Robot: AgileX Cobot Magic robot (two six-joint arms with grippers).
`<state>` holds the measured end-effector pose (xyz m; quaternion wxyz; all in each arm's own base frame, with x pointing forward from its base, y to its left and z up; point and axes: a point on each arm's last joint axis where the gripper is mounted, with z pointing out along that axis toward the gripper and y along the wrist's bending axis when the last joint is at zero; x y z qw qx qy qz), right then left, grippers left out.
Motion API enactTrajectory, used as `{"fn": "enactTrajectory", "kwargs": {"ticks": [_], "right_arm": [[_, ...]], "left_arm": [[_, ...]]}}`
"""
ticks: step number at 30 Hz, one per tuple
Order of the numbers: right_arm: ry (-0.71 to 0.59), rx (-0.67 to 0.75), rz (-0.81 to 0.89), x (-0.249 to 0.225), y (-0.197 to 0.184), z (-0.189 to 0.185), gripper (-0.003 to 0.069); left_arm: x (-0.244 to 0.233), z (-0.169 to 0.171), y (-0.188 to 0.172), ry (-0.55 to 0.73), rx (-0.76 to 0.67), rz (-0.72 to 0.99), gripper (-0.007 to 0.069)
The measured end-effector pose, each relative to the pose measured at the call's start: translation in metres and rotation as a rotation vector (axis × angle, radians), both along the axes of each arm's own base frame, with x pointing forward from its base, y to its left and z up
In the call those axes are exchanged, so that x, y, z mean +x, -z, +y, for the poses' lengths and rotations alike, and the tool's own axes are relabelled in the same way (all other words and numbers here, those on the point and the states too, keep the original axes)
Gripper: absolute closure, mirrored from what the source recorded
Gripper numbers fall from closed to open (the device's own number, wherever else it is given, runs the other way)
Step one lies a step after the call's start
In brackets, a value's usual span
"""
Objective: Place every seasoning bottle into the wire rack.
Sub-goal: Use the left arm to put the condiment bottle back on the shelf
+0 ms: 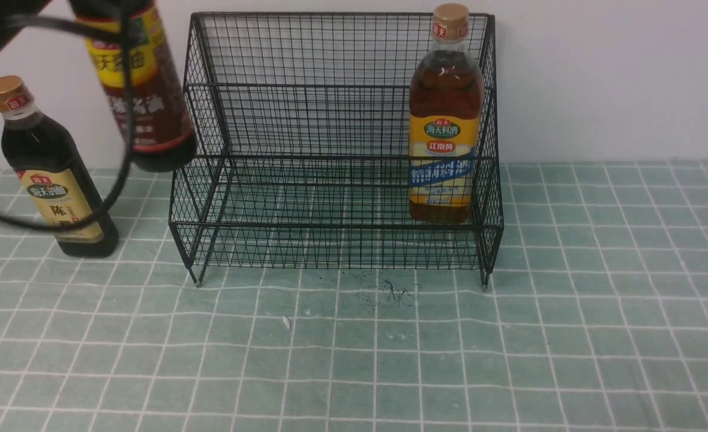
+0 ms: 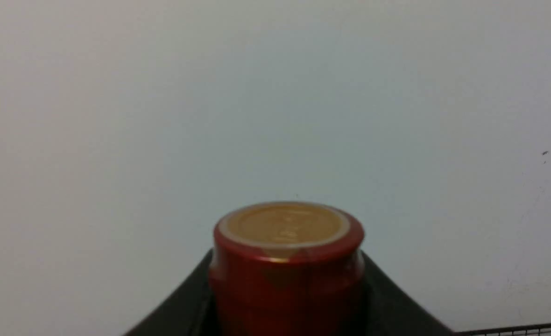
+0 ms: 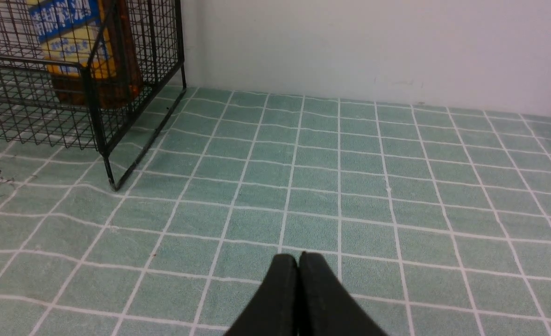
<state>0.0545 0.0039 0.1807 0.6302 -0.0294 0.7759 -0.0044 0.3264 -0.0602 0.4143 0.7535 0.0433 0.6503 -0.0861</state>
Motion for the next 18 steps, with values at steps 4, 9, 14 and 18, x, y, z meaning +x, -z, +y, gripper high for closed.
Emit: {"fn": "enactTrajectory", "kwargs": {"ticks": [4, 9, 14, 18], "right_arm": [[0.000, 0.000, 0.000, 0.000, 0.000, 0.000, 0.0673], [0.000, 0.001, 0.000, 0.000, 0.000, 0.000, 0.0673], [0.000, 0.001, 0.000, 0.000, 0.000, 0.000, 0.0673], [0.000, 0.001, 0.000, 0.000, 0.000, 0.000, 0.0673]], "left_arm": [[0.042, -0.016, 0.008, 0.021, 0.003, 0.022, 0.0358], [0.075, -0.025, 0.026, 0.028, 0.009, 0.068, 0.0358], [0.089, -0.030, 0.056, 0.034, 0.011, 0.221, 0.0358], [0.091, -0.030, 0.072, 0.032, 0.013, 0.343, 0.0358]]}}
